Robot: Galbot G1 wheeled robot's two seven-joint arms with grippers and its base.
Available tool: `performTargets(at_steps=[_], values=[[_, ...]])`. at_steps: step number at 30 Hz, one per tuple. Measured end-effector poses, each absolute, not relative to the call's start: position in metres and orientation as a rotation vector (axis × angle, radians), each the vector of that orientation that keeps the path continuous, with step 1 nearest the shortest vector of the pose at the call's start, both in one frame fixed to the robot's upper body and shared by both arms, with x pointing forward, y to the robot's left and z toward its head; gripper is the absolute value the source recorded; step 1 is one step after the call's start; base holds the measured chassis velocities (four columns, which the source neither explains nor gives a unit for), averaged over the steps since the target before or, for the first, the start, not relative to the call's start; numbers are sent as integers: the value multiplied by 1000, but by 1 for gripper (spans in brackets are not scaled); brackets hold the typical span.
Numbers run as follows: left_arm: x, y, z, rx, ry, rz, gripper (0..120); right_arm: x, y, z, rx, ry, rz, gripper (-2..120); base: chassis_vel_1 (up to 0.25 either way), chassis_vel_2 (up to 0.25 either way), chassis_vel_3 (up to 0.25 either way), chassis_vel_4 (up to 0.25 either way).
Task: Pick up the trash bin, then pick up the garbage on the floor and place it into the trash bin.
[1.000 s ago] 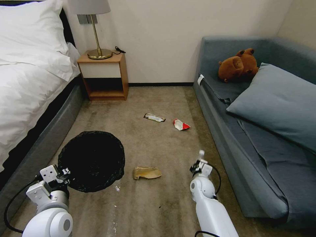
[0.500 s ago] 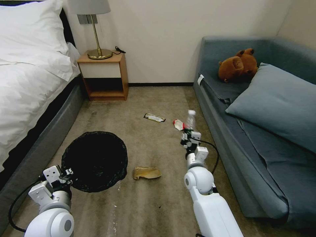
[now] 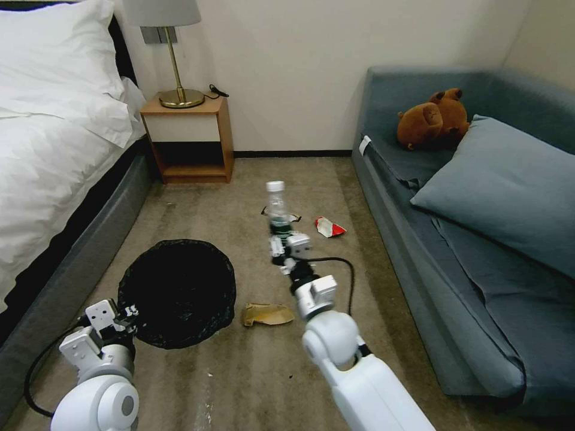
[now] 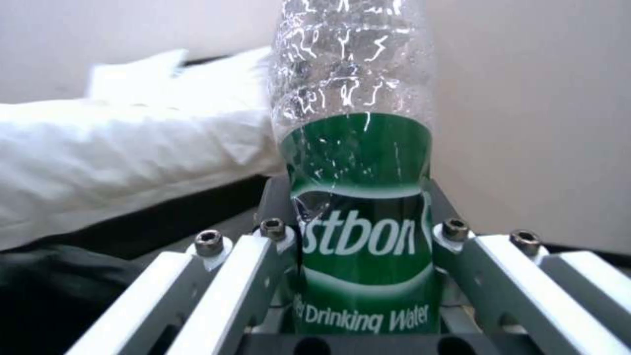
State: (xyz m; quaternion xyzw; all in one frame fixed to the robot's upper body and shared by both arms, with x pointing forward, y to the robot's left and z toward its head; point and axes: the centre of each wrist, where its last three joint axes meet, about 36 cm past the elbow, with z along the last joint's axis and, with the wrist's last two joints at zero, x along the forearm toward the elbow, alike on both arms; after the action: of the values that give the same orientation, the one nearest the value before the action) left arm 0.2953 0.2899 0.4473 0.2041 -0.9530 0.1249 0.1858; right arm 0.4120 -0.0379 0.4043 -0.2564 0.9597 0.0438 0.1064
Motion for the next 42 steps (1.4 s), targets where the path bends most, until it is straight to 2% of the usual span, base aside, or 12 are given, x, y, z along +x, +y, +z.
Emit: performTargets(at_steps=[11, 20, 38, 42], values=[[313, 289, 434, 571, -2653, 380, 1, 403, 9, 400, -999, 2729, 124, 23, 0, 0, 0, 0], [319, 283, 428, 563, -2641, 393, 1, 407, 49, 368, -1101, 2732, 94, 23, 0, 0, 0, 0], [318, 275, 425, 549, -2635, 412, 1, 399, 58, 337, -1121, 2759, 52, 23, 0, 0, 0, 0], [317, 276, 424, 551, -2632, 410, 1, 395, 55, 334, -1127, 2771, 46, 36, 0, 0, 0, 0]])
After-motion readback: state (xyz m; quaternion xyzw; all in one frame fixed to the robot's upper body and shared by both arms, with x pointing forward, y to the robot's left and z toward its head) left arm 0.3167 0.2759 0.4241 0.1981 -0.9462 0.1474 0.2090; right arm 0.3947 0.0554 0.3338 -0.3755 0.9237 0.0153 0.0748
